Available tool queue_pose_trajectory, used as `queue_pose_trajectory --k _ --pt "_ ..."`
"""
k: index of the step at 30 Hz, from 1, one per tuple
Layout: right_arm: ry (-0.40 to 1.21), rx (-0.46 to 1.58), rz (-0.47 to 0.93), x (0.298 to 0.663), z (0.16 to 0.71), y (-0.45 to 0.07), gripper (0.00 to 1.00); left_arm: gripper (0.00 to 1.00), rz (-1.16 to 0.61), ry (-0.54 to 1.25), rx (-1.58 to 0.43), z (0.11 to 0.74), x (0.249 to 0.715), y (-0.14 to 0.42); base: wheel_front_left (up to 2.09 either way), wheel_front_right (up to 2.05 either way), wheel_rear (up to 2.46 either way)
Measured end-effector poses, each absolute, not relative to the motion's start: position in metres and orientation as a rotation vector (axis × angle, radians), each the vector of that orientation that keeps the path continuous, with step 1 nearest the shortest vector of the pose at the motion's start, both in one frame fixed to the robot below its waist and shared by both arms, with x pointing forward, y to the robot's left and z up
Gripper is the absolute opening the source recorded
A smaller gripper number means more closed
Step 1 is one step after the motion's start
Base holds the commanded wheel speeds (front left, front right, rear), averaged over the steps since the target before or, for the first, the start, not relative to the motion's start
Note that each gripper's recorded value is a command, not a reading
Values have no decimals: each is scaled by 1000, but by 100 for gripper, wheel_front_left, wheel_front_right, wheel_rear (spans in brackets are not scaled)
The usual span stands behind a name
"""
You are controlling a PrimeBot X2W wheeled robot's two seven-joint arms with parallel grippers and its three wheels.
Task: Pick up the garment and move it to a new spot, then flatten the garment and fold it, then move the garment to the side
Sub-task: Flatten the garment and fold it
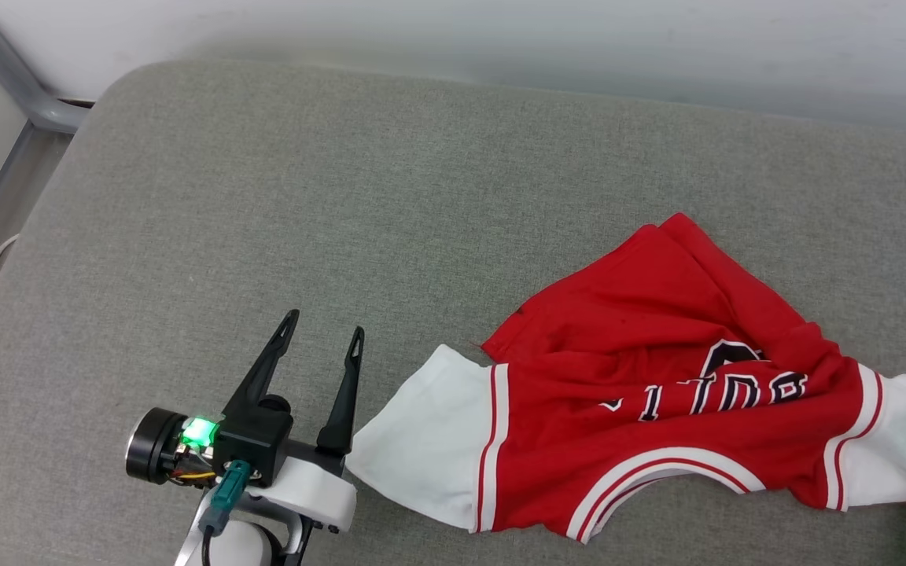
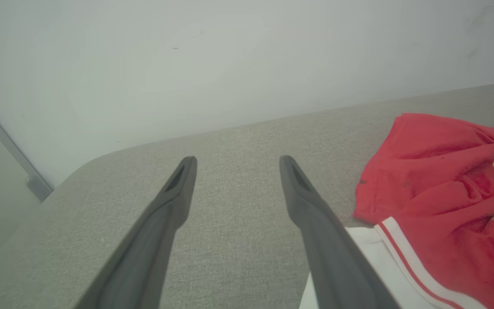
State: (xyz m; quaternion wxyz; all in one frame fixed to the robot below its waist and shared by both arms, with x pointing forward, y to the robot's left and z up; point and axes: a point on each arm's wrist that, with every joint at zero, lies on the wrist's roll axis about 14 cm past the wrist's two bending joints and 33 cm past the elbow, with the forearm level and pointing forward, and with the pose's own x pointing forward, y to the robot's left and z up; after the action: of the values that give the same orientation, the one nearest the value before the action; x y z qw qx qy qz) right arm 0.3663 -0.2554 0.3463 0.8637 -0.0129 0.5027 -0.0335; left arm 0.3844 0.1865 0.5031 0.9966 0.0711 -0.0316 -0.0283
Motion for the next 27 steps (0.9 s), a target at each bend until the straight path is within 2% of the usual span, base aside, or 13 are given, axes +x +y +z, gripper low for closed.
queue_pose_trajectory --k 4,7,18,27 --pt "1013 -28 -76 367 354 -259 0 100 -87 -12 109 490 380 188 0 0 0" --pt "974 -33 -88 366 364 -264 0 100 -140 94 88 473 375 184 0 0 0" --pt "935 -48 -117 353 383 -273 0 100 -302 696 80 400 342 164 0 0 0" --pt "954 -37 -126 348 378 -274 0 100 -288 869 131 382 330 169 0 0 0"
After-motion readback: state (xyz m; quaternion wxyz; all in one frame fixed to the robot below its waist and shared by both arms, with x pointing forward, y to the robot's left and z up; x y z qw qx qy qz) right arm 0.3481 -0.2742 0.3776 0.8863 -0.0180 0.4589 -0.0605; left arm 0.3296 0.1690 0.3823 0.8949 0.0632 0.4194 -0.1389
